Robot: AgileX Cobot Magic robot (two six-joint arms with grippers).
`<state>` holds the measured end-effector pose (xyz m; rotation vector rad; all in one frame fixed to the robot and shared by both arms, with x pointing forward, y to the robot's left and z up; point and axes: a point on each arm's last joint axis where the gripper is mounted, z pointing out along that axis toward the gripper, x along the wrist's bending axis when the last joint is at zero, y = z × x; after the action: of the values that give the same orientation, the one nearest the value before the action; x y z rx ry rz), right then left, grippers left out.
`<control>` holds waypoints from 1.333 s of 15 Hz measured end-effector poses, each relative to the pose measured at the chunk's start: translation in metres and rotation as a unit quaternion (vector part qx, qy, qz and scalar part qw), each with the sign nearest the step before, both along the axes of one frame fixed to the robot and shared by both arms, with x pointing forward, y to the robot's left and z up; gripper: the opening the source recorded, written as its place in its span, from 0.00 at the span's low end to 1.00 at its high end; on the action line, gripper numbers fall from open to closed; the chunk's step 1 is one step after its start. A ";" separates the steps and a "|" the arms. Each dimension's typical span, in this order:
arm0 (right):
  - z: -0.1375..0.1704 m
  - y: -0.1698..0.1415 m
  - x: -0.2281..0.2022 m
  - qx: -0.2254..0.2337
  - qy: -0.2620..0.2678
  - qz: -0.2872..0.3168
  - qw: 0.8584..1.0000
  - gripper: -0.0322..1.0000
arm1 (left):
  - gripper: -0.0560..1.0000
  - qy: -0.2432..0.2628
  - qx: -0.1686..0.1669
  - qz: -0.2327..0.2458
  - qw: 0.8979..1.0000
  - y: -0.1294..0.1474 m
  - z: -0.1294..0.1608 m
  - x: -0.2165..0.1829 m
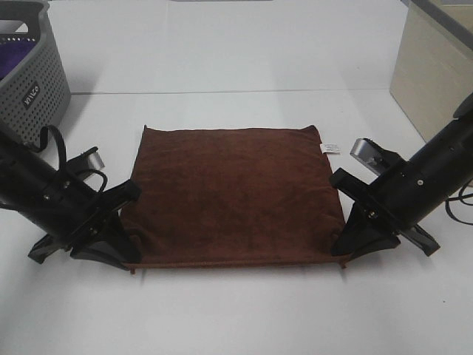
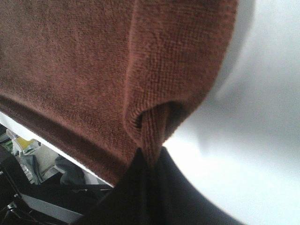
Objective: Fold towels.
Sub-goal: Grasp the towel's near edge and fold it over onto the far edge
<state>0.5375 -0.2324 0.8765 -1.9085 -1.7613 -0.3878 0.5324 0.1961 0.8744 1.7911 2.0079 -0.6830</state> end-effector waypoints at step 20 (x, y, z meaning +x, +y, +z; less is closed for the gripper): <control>0.027 0.005 0.191 -0.023 -0.237 -0.005 0.971 0.05 | 0.07 -0.238 0.052 0.078 0.967 -0.011 0.015 0.167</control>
<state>0.7285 -0.2271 0.9034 -1.9714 -2.0687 -0.8730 0.6994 0.1847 0.8890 1.6331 1.8466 -0.0817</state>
